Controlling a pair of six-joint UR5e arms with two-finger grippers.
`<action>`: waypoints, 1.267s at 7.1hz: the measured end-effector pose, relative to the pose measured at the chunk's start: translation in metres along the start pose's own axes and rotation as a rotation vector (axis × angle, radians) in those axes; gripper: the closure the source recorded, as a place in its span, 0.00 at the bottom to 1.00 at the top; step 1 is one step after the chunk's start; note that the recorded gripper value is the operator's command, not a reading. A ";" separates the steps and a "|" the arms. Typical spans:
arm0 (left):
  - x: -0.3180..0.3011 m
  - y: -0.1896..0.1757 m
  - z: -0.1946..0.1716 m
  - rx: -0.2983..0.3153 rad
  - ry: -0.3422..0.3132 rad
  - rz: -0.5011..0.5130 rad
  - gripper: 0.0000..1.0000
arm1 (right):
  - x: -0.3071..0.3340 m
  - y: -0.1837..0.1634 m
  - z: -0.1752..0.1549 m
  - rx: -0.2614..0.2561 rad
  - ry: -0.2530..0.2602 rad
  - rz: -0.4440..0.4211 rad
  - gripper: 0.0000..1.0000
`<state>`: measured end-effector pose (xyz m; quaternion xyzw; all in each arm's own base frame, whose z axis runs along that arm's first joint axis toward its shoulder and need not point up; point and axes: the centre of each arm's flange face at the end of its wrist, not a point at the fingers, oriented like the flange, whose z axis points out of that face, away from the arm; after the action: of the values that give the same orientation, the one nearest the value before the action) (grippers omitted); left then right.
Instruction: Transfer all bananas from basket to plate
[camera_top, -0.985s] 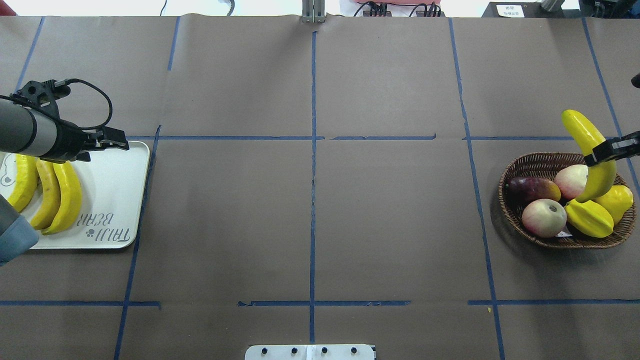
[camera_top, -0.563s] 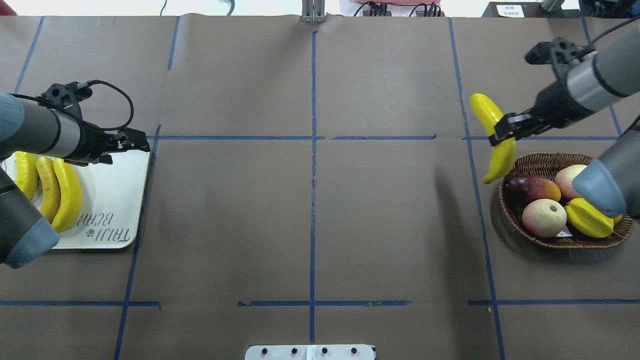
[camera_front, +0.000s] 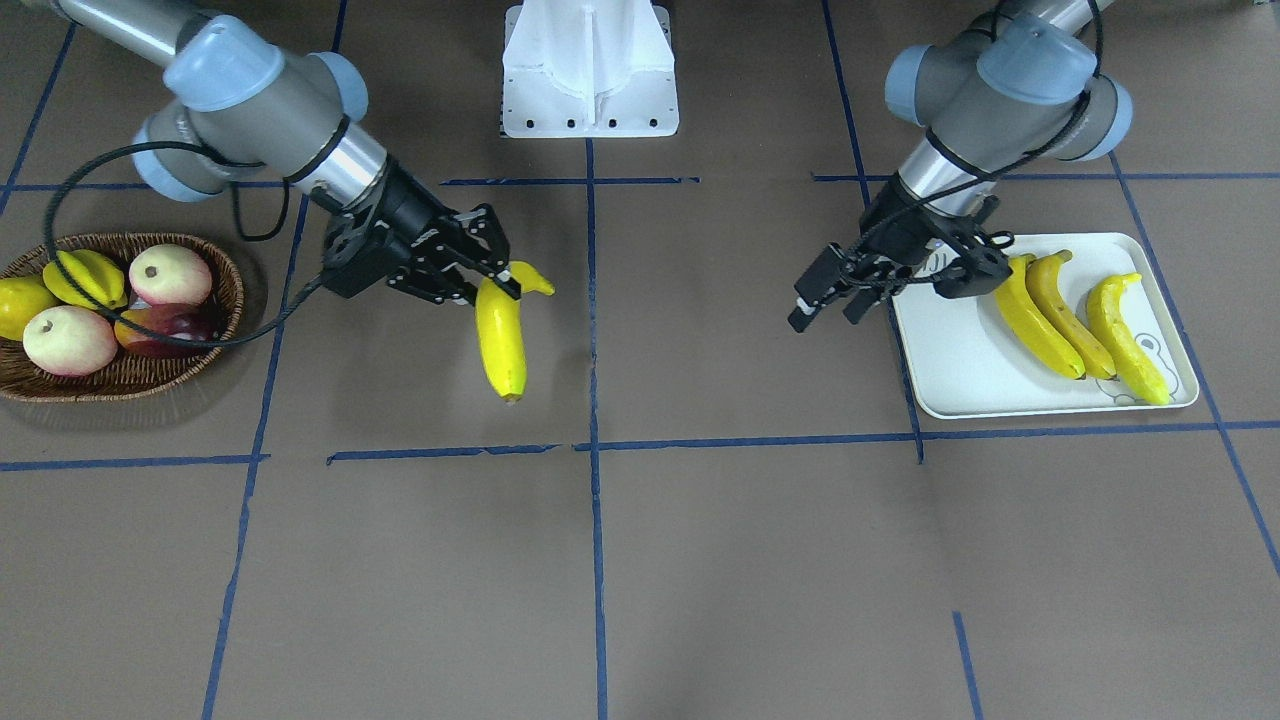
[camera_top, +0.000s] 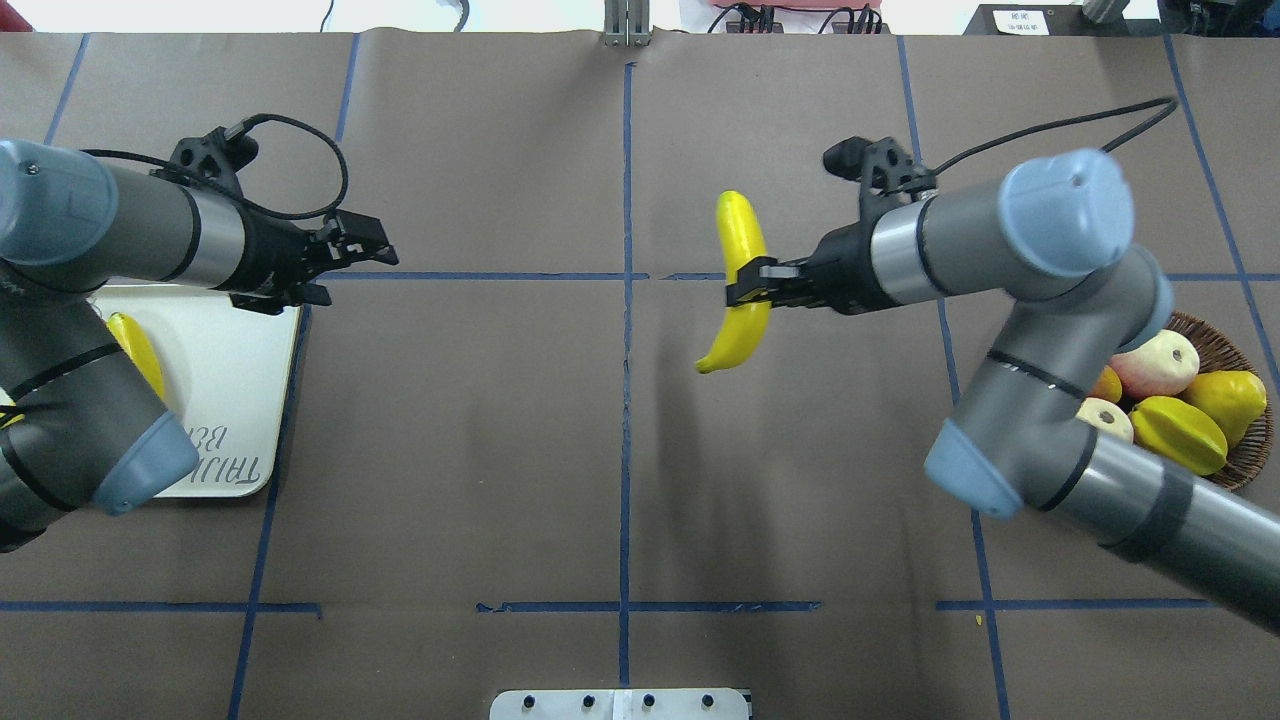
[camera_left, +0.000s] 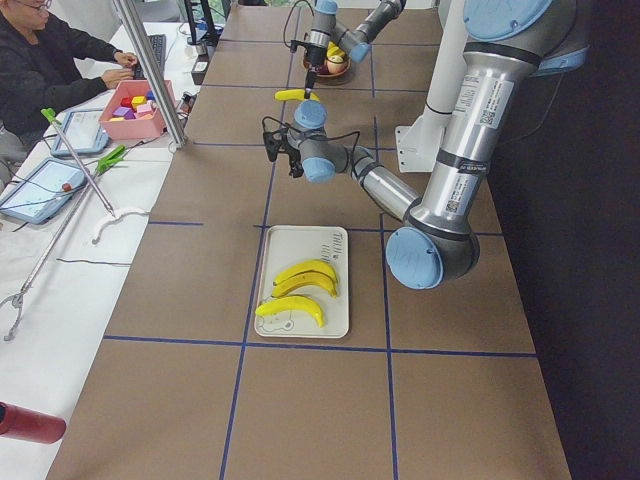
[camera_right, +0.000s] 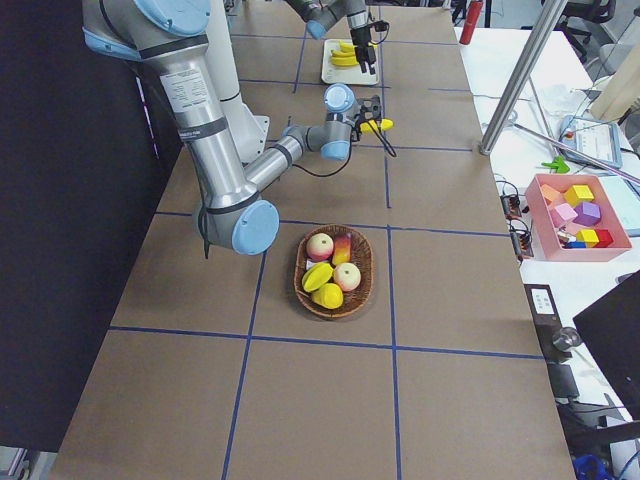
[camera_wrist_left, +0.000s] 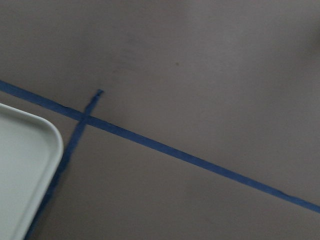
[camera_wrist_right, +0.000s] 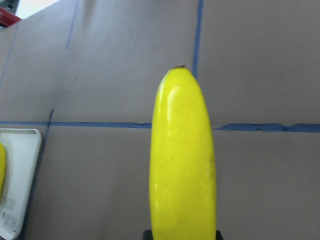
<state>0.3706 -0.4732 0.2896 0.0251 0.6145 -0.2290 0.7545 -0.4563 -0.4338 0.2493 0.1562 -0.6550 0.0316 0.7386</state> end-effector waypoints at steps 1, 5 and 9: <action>0.027 0.020 0.000 -0.046 0.111 -0.051 0.00 | -0.016 0.016 0.011 0.023 -0.060 0.013 0.99; 0.095 0.071 0.044 -0.154 0.198 -0.098 0.01 | -0.037 0.041 0.022 0.010 -0.128 0.015 0.99; 0.101 0.074 0.067 -0.160 0.176 -0.102 0.01 | -0.046 0.060 0.025 -0.024 -0.149 0.009 0.98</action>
<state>0.4736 -0.4603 0.1929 -0.0463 0.6953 -0.2144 0.6845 -0.5019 -0.3766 0.2182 0.1463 -0.7092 0.0152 0.6895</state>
